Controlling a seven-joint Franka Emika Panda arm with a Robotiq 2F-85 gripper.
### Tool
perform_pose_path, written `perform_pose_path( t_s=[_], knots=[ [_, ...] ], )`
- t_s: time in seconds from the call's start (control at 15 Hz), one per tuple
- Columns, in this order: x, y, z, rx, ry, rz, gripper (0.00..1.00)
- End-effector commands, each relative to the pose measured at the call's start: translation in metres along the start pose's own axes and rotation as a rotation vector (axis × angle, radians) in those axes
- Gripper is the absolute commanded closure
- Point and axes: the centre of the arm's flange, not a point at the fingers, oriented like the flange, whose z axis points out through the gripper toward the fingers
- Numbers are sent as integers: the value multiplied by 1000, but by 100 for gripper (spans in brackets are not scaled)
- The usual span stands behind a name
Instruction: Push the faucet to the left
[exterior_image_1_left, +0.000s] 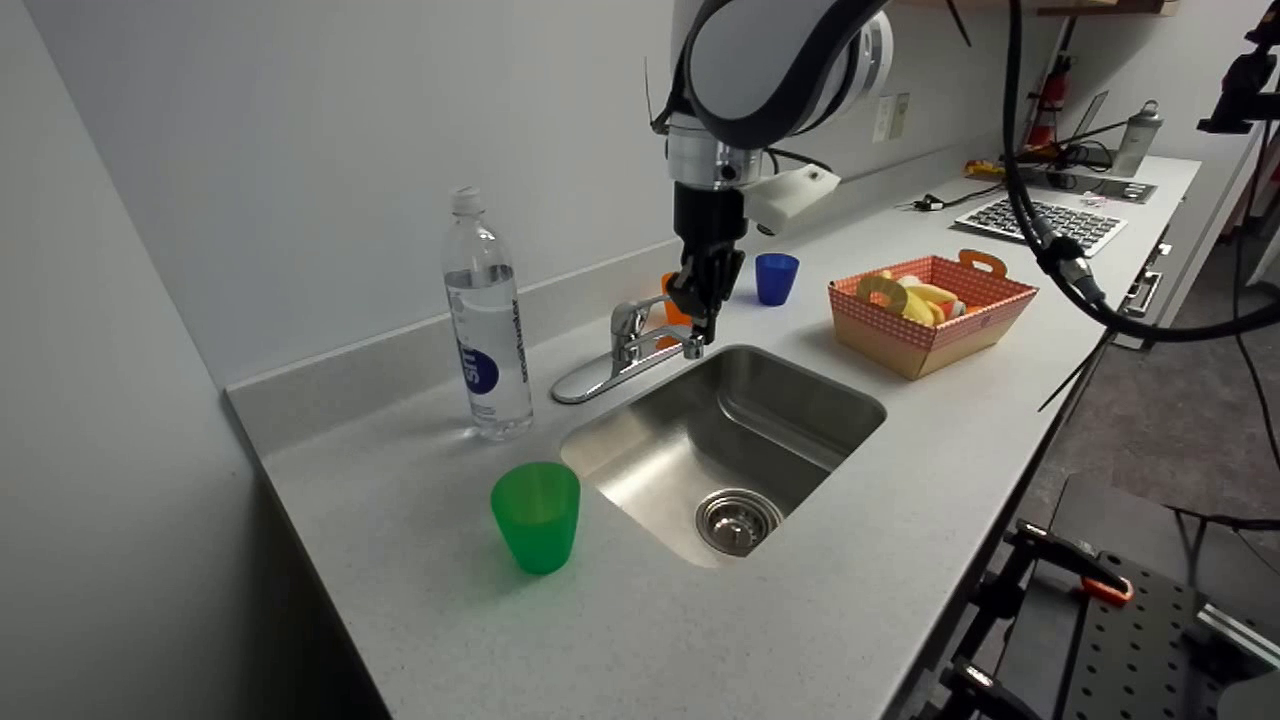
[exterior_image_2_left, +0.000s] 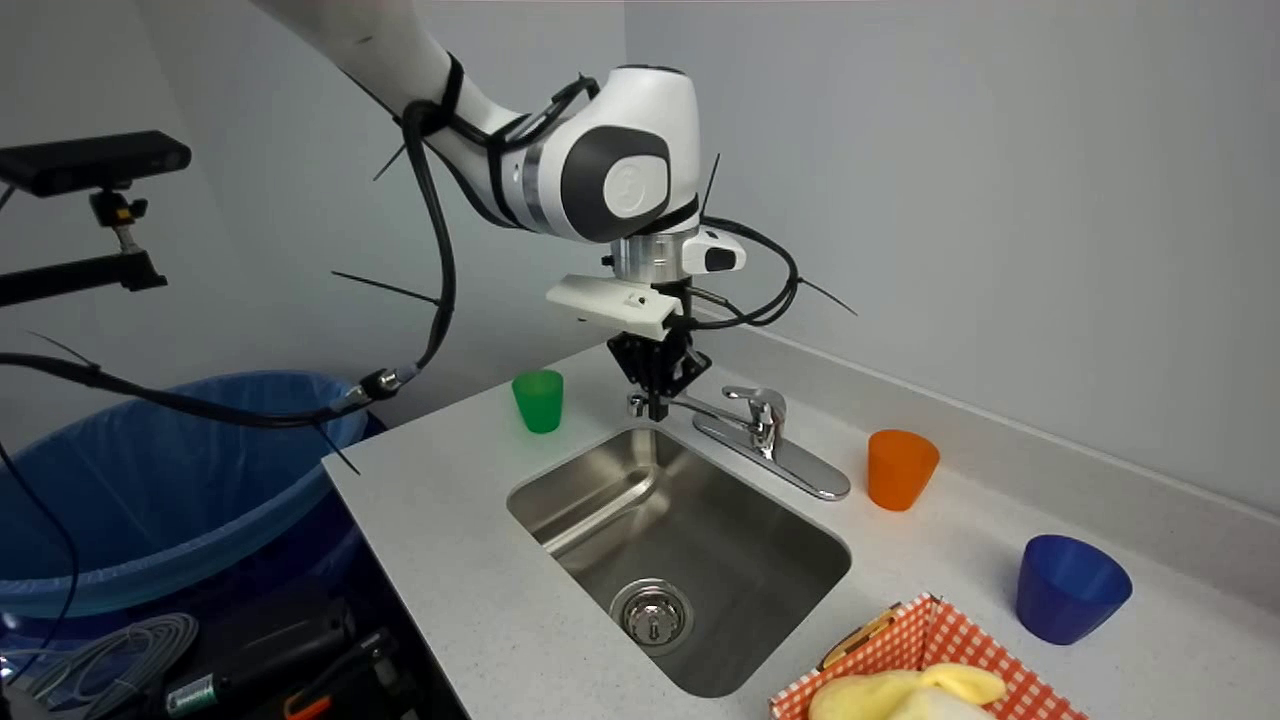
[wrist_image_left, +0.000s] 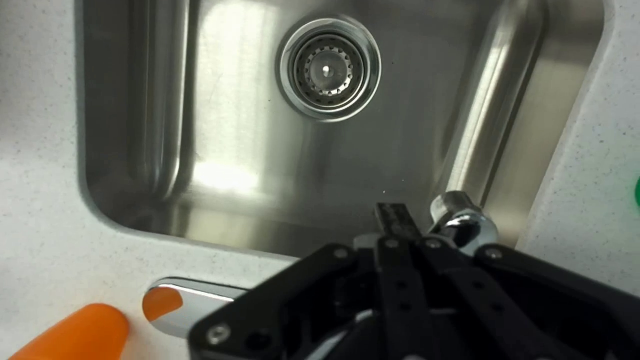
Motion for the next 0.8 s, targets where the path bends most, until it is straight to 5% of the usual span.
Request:
perform_pose_path(
  t_s=[0.0,0.73],
  knots=[
    [11,-30,-6,-21,42,-36,100],
    [25,-40,-53,0,119,-73,100]
  ],
)
